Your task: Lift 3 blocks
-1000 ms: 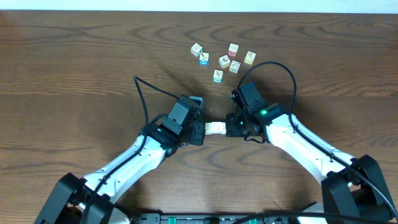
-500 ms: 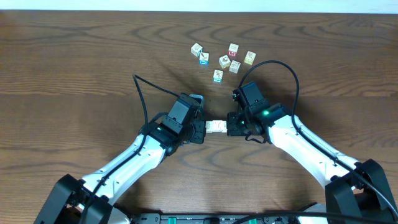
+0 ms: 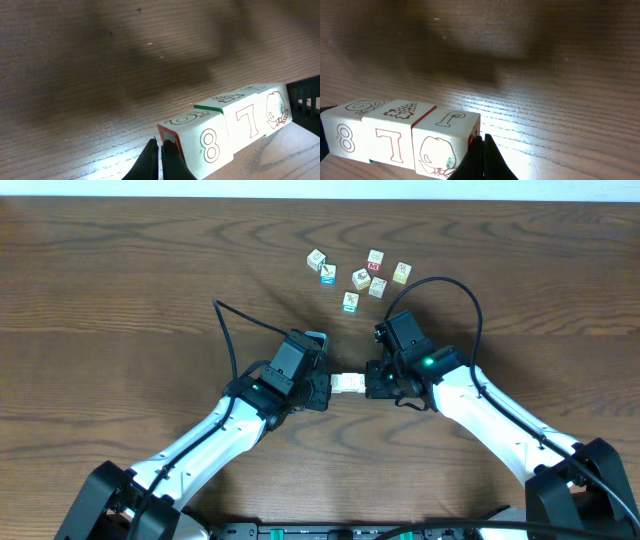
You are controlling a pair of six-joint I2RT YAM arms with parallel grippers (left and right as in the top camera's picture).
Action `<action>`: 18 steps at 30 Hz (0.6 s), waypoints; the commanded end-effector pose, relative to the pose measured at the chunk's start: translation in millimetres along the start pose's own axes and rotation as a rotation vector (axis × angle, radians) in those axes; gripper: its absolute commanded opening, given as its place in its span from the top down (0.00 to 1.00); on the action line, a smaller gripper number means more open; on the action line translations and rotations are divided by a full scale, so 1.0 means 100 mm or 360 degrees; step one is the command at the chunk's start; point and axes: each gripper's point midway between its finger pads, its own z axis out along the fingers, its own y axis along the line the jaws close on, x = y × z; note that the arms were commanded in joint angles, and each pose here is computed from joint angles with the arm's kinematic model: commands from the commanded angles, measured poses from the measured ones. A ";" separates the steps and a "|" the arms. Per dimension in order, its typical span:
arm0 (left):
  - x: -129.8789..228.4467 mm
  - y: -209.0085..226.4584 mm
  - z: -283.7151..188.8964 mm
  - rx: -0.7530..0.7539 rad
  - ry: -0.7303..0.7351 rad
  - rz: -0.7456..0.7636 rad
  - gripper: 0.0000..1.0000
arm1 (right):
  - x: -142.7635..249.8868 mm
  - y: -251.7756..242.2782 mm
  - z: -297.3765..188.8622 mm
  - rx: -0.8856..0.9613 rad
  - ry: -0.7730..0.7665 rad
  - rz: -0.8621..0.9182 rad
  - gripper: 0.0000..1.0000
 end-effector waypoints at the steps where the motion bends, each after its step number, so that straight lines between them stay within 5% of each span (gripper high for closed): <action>1: -0.19 -0.86 -0.25 0.0510 -0.0019 0.0150 0.93 | -0.03 0.87 -0.39 -0.0570 0.0048 -0.0152 0.99; 18: -0.27 -0.90 -0.30 0.0521 -0.0046 0.0147 0.93 | -0.05 0.89 -0.45 -0.0572 0.0045 -0.0158 0.99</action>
